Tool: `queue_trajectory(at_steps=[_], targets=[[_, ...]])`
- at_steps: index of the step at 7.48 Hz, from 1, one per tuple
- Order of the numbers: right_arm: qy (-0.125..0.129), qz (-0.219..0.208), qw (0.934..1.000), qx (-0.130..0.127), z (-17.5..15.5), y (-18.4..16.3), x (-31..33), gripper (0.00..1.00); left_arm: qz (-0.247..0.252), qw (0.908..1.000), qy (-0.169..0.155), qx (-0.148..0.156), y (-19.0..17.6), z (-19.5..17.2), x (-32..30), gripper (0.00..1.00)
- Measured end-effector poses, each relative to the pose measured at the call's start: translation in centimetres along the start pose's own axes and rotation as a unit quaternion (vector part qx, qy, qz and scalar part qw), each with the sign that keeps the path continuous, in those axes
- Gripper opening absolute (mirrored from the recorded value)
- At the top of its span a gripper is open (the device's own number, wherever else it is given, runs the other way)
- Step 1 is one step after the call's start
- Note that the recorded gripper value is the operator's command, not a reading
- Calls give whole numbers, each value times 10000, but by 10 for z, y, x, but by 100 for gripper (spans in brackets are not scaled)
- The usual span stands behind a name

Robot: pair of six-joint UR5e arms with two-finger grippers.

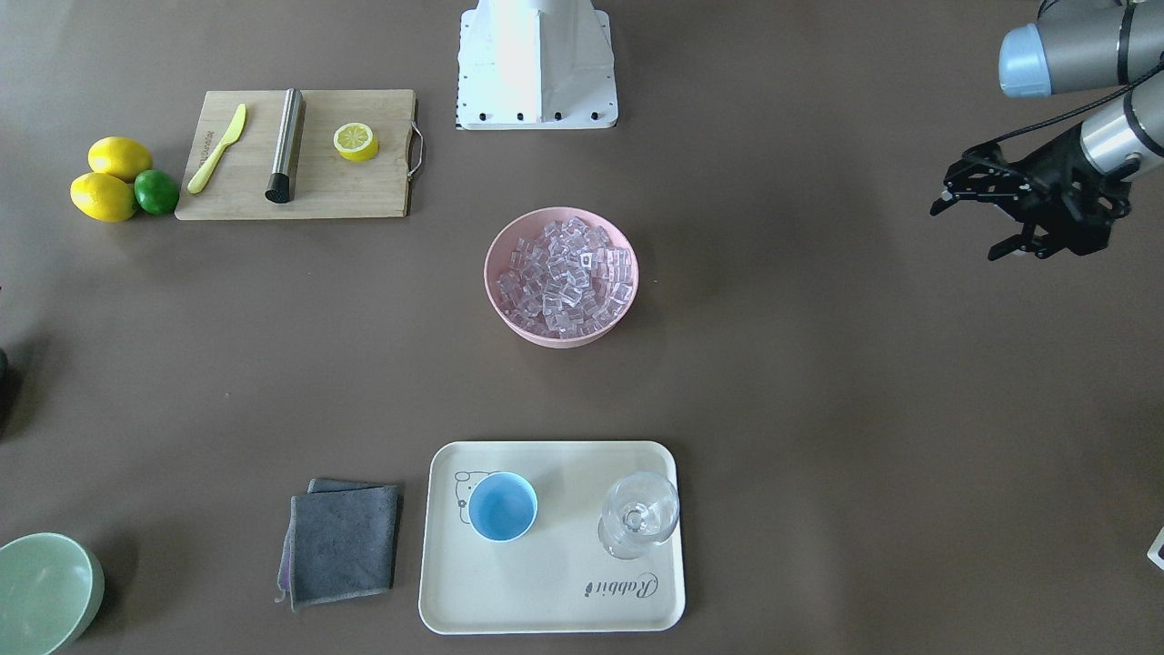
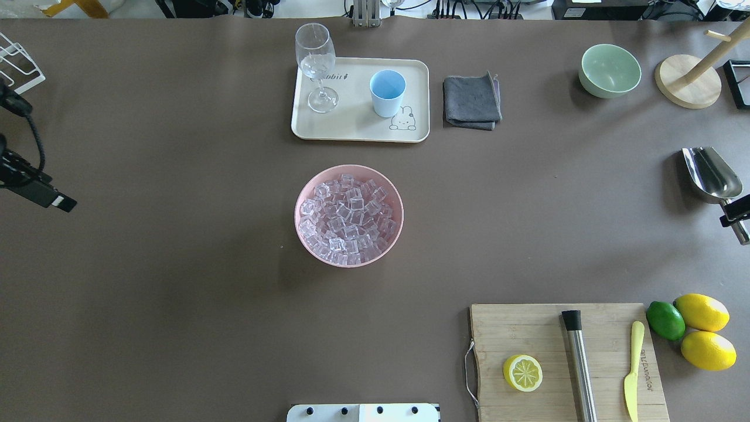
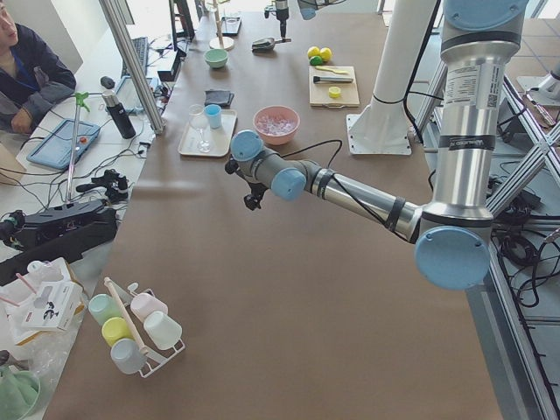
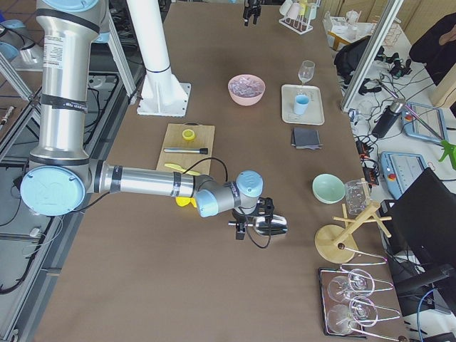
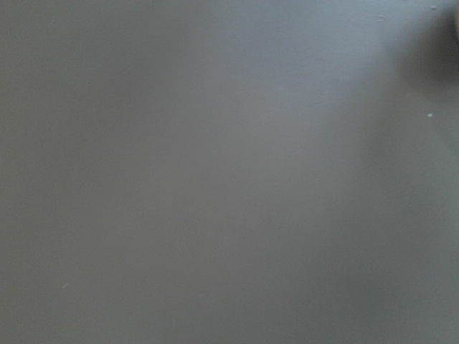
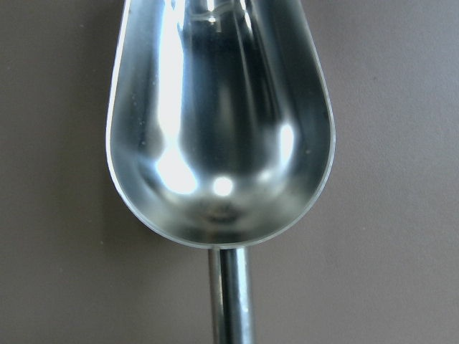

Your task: Put ice in cup with scoop

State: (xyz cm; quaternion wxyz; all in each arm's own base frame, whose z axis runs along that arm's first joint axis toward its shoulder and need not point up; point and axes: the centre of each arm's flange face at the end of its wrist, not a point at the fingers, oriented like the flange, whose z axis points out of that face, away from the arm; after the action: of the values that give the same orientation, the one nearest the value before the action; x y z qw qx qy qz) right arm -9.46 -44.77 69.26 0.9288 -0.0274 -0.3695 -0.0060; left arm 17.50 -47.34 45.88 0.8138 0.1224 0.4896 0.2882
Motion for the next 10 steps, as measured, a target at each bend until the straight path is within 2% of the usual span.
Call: queue_trajectory(at_steps=[1,2,4,5,6,9,10], targets=[[40,-33,10000,-28,5,-2,-2,72,537,9984,181,45,-27,23,38,99],[56,-53,10000,-43,7,-2,-4,46,922,9953,230,182,-46,43,68,99],[66,-57,9999,-63,10,-3,-4,32,1727,9823,-62,717,-59,76,107,99],[62,-59,9999,-63,10,-3,-4,14,2164,9707,-68,1047,-59,94,120,99],[59,-60,9999,-64,10,-3,-4,0,2471,9596,-80,1340,-58,108,126,99],[20,-137,9999,8,4,-8,-12,0,3094,9282,23,2066,-67,147,128,99],[-7,-205,9998,76,-3,-9,-19,0,3373,9151,18,2211,-77,161,124,99]])
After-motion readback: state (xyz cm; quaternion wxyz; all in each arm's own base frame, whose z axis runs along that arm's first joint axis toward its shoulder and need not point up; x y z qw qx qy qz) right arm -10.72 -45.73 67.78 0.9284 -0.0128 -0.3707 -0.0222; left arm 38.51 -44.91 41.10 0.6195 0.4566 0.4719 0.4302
